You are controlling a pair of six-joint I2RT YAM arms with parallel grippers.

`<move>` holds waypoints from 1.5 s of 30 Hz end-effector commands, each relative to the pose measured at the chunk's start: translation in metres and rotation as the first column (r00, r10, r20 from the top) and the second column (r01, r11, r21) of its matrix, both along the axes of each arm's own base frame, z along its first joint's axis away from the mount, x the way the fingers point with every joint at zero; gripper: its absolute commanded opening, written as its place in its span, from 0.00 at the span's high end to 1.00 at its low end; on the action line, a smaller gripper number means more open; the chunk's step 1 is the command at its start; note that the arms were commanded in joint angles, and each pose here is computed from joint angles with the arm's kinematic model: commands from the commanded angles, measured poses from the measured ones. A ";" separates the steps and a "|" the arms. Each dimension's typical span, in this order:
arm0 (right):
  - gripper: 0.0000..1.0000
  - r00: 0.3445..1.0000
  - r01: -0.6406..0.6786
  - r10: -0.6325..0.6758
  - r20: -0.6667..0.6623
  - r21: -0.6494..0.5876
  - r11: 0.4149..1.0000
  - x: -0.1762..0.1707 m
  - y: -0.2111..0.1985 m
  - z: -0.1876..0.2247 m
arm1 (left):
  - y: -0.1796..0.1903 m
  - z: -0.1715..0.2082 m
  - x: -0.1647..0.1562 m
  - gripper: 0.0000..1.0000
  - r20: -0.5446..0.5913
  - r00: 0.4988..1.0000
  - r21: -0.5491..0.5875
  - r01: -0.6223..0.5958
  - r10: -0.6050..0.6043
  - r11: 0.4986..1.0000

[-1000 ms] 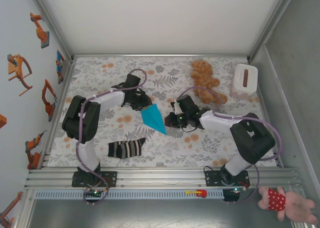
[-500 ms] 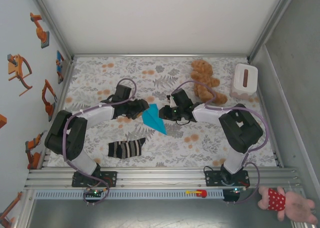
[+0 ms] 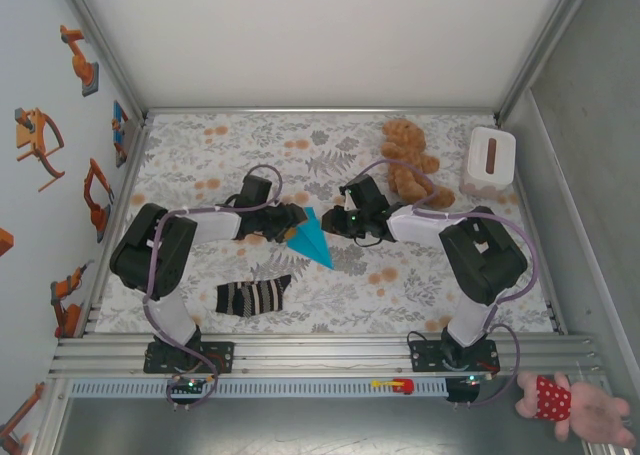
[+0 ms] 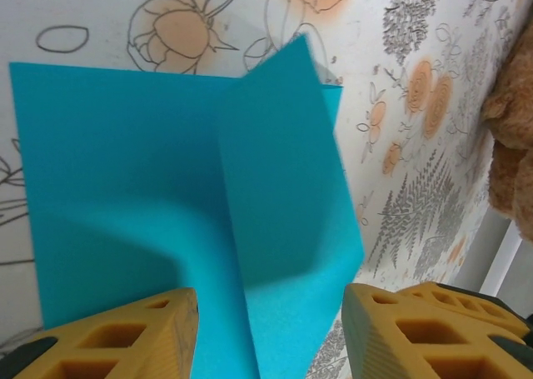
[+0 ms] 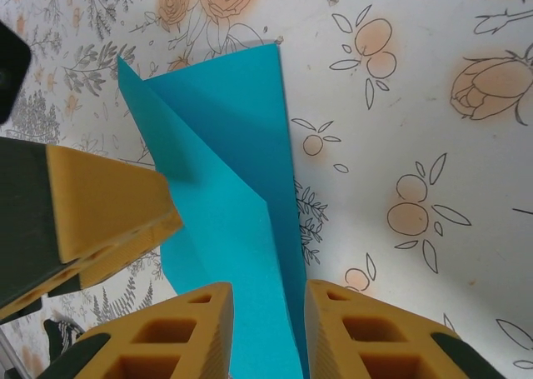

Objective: Fold a paper plane with a square sheet of paper (pick it up from the middle)
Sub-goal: Turn over the paper at the center of the table.

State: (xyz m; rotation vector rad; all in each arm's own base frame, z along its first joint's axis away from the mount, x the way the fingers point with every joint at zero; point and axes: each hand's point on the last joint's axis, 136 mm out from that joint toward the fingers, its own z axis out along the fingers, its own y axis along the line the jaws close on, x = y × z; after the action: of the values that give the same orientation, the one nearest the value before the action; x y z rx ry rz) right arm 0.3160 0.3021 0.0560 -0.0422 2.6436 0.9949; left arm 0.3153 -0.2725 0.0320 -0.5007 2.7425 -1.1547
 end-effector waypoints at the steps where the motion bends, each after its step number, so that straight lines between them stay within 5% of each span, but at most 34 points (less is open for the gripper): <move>1: 0.72 0.999 0.031 -0.032 0.044 0.028 0.999 0.009 -0.003 0.016 | -0.017 0.014 0.007 0.54 0.038 0.999 -0.074 0.032 -0.029 0.997; 17: 0.72 0.962 0.198 -0.203 0.182 0.049 0.979 0.022 -0.044 0.054 | -0.036 0.022 0.014 0.81 0.177 0.975 -0.136 0.158 -0.133 0.978; 25: 0.65 0.936 0.250 -0.249 0.247 0.029 0.968 0.020 -0.065 0.074 | -0.027 0.032 0.017 0.91 0.223 0.959 -0.026 0.187 -0.177 0.982; 29: 0.58 0.926 0.268 -0.258 0.277 0.003 0.963 0.018 -0.076 0.079 | -0.005 0.045 0.014 0.91 0.218 0.948 0.150 0.204 -0.234 0.967; 34: 0.55 0.901 0.270 -0.254 0.351 0.004 0.963 0.016 -0.084 0.093 | 0.047 0.063 0.013 0.91 0.115 0.942 0.497 0.221 -0.316 0.839; 38: 0.54 0.885 0.312 -0.284 0.369 -0.017 0.950 0.017 -0.095 0.095 | 0.089 0.088 0.020 0.91 0.060 0.928 0.756 0.198 -0.367 0.623; 41: 0.54 0.880 0.330 -0.301 0.368 -0.018 0.944 0.017 -0.099 0.094 | 0.108 0.115 0.033 0.91 0.086 0.920 0.867 0.120 -0.382 0.484; 45: 0.54 0.875 0.354 -0.323 0.362 -0.022 0.935 0.016 -0.104 0.091 | 0.108 0.135 0.048 0.91 0.123 0.903 0.929 0.041 -0.413 0.367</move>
State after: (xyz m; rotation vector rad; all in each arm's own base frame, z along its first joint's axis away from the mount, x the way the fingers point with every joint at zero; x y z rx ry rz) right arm 0.3313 0.2120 0.1489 0.1573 2.2677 0.7369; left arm 0.3659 -0.1980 0.1608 0.1540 2.6454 0.0445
